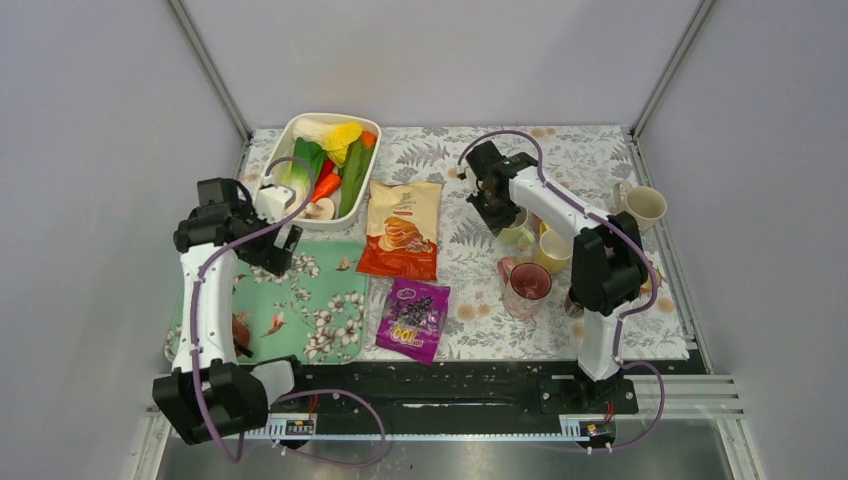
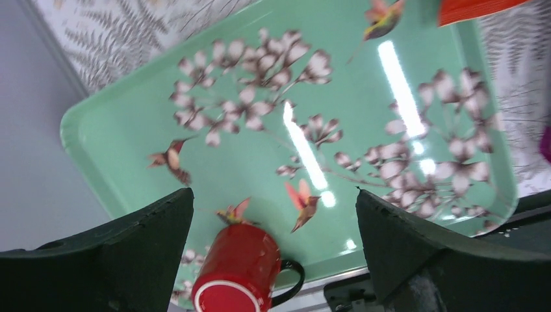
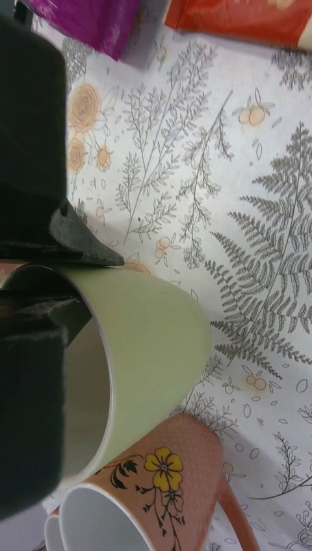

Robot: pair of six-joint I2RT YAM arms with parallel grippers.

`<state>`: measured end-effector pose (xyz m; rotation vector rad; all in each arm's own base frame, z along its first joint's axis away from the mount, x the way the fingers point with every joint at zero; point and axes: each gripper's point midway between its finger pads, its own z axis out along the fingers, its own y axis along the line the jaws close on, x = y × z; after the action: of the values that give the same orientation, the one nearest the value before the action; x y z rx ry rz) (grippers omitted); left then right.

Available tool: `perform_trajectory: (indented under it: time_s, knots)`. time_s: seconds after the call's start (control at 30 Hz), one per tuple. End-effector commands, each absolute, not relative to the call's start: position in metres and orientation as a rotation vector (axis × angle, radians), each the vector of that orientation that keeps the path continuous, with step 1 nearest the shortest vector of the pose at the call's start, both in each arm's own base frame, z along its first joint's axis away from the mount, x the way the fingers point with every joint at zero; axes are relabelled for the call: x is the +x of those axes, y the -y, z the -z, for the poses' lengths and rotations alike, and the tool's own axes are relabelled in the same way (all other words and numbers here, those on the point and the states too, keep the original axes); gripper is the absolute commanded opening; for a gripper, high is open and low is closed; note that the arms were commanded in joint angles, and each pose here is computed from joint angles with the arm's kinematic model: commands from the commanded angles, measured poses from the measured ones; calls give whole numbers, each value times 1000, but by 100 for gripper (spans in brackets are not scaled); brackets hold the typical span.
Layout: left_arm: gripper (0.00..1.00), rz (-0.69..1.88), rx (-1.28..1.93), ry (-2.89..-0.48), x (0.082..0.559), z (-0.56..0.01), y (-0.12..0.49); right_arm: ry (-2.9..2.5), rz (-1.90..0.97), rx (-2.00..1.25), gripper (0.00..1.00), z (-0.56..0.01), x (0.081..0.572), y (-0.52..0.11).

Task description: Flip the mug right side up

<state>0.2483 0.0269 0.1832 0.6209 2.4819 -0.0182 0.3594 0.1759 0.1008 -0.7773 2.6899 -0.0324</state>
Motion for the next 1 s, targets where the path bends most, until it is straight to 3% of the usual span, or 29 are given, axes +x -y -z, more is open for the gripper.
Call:
perform_trajectory:
  time_s: [0.0,0.2,0.43,0.6,0.8,0.97]
  knots:
    - [98,-119,635,-2559,240,-173,-75,-2640,143,-837,0,-117,385,-165]
    - [99,-249,655,-2648,218,-156,-130,-2719,20,-847,5,-86,379,-169]
    - [95,-160,1391,-2561,167,-132,-116,-2739,77,-862,11,-70,381,-161]
    - [94,-274,1842,-2396,145,-120,-123,-2736,88,-853,32,-72,382,-159]
    - [95,-170,2196,-2170,118,-117,-105,-2695,92,-829,62,-93,381,-157]
    - [94,-180,2313,-2224,106,-99,-120,-2655,79,-810,72,-114,376,-155]
